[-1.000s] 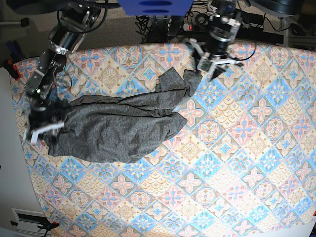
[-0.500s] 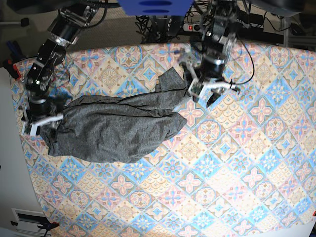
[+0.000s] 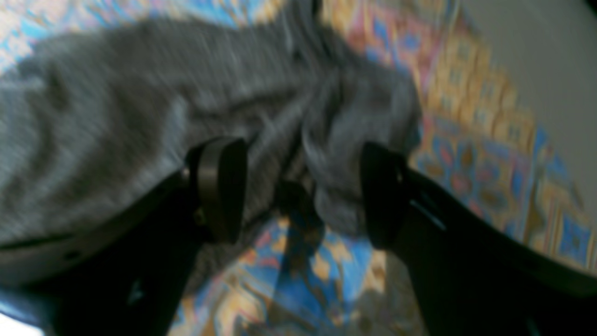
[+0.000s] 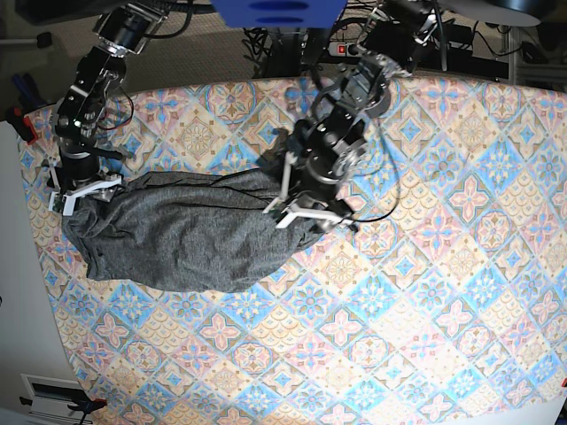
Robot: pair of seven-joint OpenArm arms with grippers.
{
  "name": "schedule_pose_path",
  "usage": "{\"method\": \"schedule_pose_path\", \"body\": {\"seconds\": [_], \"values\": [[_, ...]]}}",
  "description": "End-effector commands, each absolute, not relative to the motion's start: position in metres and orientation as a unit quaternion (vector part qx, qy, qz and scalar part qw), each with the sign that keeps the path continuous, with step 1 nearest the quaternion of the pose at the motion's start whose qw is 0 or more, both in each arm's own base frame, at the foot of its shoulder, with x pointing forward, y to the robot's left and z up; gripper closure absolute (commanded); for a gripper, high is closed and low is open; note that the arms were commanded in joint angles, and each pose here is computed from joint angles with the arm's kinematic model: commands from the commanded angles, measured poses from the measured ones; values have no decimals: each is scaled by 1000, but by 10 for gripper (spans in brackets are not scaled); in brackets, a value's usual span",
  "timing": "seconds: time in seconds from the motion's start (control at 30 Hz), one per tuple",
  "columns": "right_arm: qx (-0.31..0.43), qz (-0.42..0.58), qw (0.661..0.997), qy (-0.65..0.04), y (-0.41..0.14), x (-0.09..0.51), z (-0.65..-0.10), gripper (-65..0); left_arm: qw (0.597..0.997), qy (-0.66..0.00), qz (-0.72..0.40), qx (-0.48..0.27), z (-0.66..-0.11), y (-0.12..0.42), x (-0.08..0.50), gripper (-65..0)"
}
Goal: Layout the t-shirt on the table in an organized manner, then fold the t-shirt properly
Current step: 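Lower the left gripper onto the shirt's bunched end and grasp it, then pull the shirt with the left gripper away from the right gripper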
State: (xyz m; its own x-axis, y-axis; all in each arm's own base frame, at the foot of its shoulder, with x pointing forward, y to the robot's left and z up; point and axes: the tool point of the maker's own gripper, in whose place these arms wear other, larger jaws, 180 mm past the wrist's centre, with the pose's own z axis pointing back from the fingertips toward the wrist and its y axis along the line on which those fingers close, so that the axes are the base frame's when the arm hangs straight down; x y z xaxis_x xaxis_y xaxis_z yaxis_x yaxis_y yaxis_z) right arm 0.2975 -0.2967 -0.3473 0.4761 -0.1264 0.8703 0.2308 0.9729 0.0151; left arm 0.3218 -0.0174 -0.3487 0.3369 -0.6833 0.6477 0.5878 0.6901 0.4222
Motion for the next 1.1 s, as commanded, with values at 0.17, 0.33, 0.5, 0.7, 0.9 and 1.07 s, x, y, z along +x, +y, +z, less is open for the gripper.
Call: {"method": "schedule_pose_path", "body": {"seconds": [0.17,0.33,0.5,0.7,0.9,1.07], "values": [[-56,-97,850,-514,-298,298,-338,-373,826,-460,-318,65,-322,3,357,-340],[-56,-97,851,-513,-298,297,-339,-373,851,-457,-248,72,-316,42,377,-340],[-55,-96,852,-512,-297,297,-340,-373,886,-401,-231,-14,-338,48,374,-340],[-56,-97,852,-511,-298,296,-340,-373,909,-349,-208,-93,-368,45,368,-341],[-57,-96,857,-502,-298,289,-346,-373,917,-320,-206,-118,-401,36,362,-342],[-57,-97,858,-500,-298,287,-348,-373,923,-283,-218,-139,-424,20,353,-342]]}}
